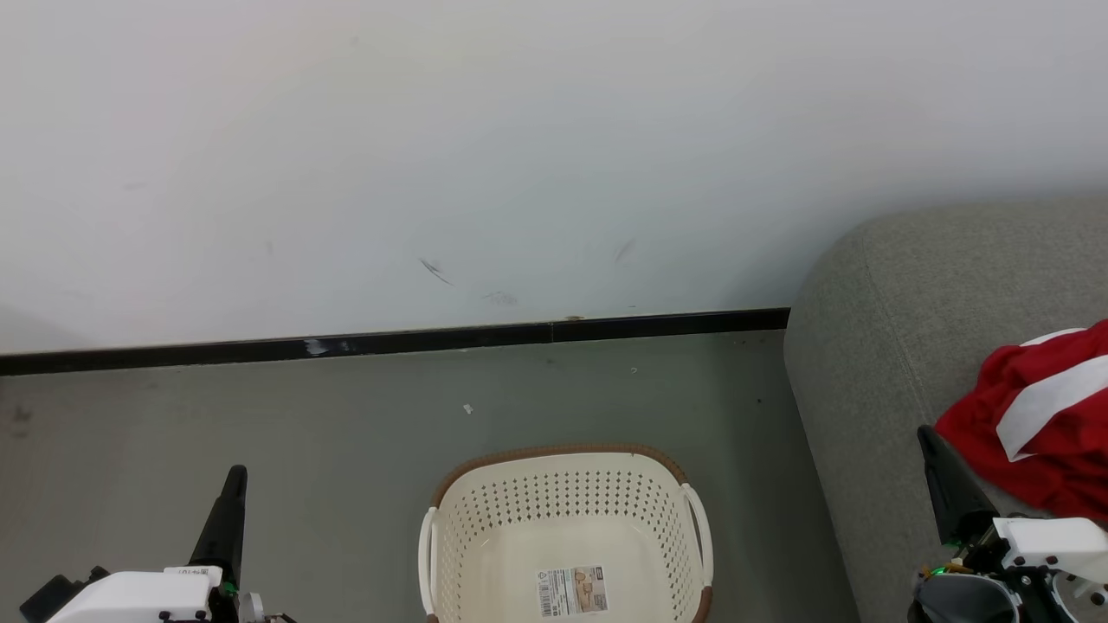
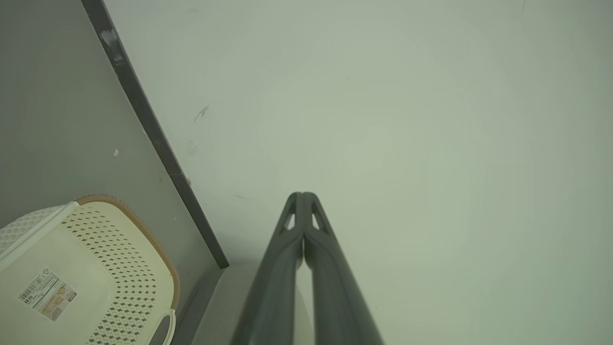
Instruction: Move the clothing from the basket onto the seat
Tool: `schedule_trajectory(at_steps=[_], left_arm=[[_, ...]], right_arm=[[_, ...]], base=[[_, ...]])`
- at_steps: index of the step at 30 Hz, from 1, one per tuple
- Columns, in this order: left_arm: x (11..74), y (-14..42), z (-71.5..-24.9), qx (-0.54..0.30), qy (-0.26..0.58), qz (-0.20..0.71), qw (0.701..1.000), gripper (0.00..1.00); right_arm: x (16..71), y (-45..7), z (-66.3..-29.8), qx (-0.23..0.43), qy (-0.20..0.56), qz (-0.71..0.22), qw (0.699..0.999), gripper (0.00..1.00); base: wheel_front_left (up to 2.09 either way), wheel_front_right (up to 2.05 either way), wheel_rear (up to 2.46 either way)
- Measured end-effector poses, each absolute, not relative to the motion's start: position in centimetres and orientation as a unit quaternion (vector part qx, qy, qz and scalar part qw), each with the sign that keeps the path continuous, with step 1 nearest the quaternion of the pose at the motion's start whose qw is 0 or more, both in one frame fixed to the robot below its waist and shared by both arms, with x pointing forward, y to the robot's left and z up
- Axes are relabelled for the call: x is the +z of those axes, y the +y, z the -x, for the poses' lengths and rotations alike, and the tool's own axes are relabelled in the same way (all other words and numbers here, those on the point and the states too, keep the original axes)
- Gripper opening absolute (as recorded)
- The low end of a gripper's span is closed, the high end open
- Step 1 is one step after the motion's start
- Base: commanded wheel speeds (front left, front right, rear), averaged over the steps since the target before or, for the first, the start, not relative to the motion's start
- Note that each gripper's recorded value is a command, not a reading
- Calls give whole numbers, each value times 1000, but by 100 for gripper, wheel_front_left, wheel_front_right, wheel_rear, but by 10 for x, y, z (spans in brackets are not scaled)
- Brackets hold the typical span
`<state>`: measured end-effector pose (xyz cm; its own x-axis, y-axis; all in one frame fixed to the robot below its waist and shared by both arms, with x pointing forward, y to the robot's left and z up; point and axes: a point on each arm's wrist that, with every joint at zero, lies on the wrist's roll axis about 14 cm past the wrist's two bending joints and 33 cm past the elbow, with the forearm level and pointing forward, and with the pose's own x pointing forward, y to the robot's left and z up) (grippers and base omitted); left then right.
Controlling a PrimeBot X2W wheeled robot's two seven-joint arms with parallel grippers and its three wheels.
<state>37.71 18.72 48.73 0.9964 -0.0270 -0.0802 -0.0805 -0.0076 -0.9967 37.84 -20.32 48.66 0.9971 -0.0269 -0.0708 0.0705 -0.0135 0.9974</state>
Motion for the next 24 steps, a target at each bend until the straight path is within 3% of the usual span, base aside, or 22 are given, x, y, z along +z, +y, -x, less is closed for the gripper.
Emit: schedule_trajectory(at_steps=[24], left_arm=[[487, 187, -377, 19, 38, 710, 703, 0]], right_arm=[[487, -203, -378, -35, 15, -711, 702, 0]], base=[[0, 0, 0]])
